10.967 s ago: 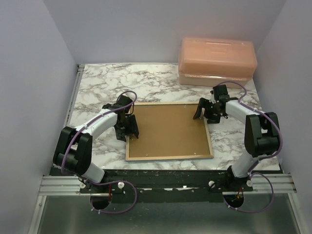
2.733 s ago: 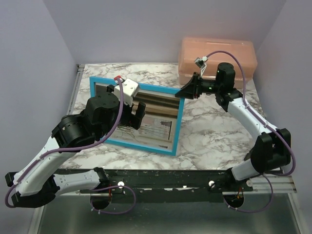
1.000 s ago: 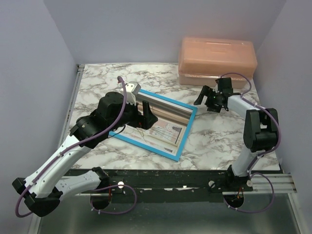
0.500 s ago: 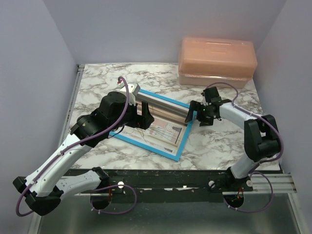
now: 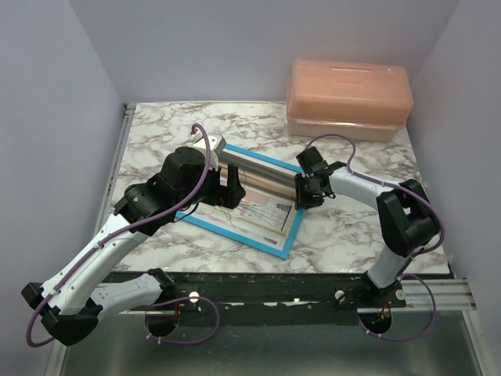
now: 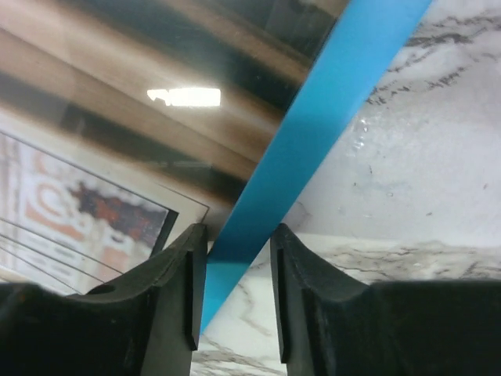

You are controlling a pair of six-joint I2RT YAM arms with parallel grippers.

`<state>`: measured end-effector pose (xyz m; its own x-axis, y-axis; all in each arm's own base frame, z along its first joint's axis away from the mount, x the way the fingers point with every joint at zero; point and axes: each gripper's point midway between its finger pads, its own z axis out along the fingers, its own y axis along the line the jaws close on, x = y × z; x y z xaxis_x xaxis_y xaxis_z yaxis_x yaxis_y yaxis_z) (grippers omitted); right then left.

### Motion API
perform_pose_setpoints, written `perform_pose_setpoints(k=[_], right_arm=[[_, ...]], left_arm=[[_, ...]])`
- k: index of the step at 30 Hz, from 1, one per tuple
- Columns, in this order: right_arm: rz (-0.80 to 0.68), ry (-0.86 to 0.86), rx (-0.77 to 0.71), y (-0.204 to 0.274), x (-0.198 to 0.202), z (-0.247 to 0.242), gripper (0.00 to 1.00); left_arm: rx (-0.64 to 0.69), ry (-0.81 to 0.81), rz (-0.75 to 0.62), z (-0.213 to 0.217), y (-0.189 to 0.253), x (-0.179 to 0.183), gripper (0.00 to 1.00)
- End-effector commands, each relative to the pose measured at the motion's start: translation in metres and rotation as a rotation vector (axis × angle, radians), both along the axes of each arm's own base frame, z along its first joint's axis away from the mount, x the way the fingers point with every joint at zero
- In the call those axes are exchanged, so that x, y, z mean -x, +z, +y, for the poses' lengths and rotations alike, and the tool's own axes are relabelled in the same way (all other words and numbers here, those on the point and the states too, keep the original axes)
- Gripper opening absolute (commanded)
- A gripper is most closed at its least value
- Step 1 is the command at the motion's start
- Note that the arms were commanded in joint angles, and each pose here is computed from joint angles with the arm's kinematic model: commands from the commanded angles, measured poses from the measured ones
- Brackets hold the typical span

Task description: Put the photo into the frame

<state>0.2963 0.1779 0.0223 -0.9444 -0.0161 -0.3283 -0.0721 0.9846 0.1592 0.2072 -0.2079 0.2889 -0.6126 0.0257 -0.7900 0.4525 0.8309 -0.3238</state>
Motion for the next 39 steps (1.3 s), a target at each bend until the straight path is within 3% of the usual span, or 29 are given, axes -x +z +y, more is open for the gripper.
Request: perform_pose_setpoints(k=[1,3,5,9,16,17,18,20,21,27,39], right_arm=[[0.005,-0.003,0.174,-0.014,0.001,-0.026,0.31],[0.0,-0.002,0.2,-0.015,-0.001,-0.031,0.12],[-0.023,-0.003,0.232,-0.01,-0.005,-0.036,0.02],[-0.092,0.017,0.329,0.001,-0.019,-0.052,0.0],[-0.253,0.007,0.524,0.023,-0.057,-0.081,0.0],[-0.264,-0.006,0.52,0.025,-0.063,-0.082,0.03],[-0.267,-0.02,0.503,0.026,-0.068,-0.082,0.13],[-0.265,-0.047,0.439,0.027,-0.077,-0.078,0.53],[-0.266,-0.059,0.404,0.029,-0.081,-0.076,0.62],[-0.214,-0.099,0.166,0.035,-0.079,-0.054,0.76],[0.027,-0.12,-0.272,0.015,-0.007,0.0,0.81]], left_arm=[[-0.006,0.007,-0.019,0.003,0.002,-0.002,0.89],[-0.011,0.002,-0.012,0.002,0.0,-0.003,0.9],[-0.018,-0.011,0.001,-0.002,-0.005,-0.005,0.91],[-0.048,0.008,0.058,-0.002,-0.025,-0.016,0.92],[-0.024,0.112,0.3,0.019,-0.093,-0.04,0.93],[-0.022,0.153,0.331,0.028,-0.103,-0.045,0.93],[-0.028,0.189,0.367,0.036,-0.116,-0.047,0.93],[-0.035,0.277,0.427,0.057,-0.137,-0.053,0.93],[-0.036,0.318,0.453,0.066,-0.145,-0.056,0.93],[-0.001,0.491,0.588,0.105,-0.191,-0.066,0.93],[-0.024,0.548,0.778,0.117,-0.254,-0.062,0.83]])
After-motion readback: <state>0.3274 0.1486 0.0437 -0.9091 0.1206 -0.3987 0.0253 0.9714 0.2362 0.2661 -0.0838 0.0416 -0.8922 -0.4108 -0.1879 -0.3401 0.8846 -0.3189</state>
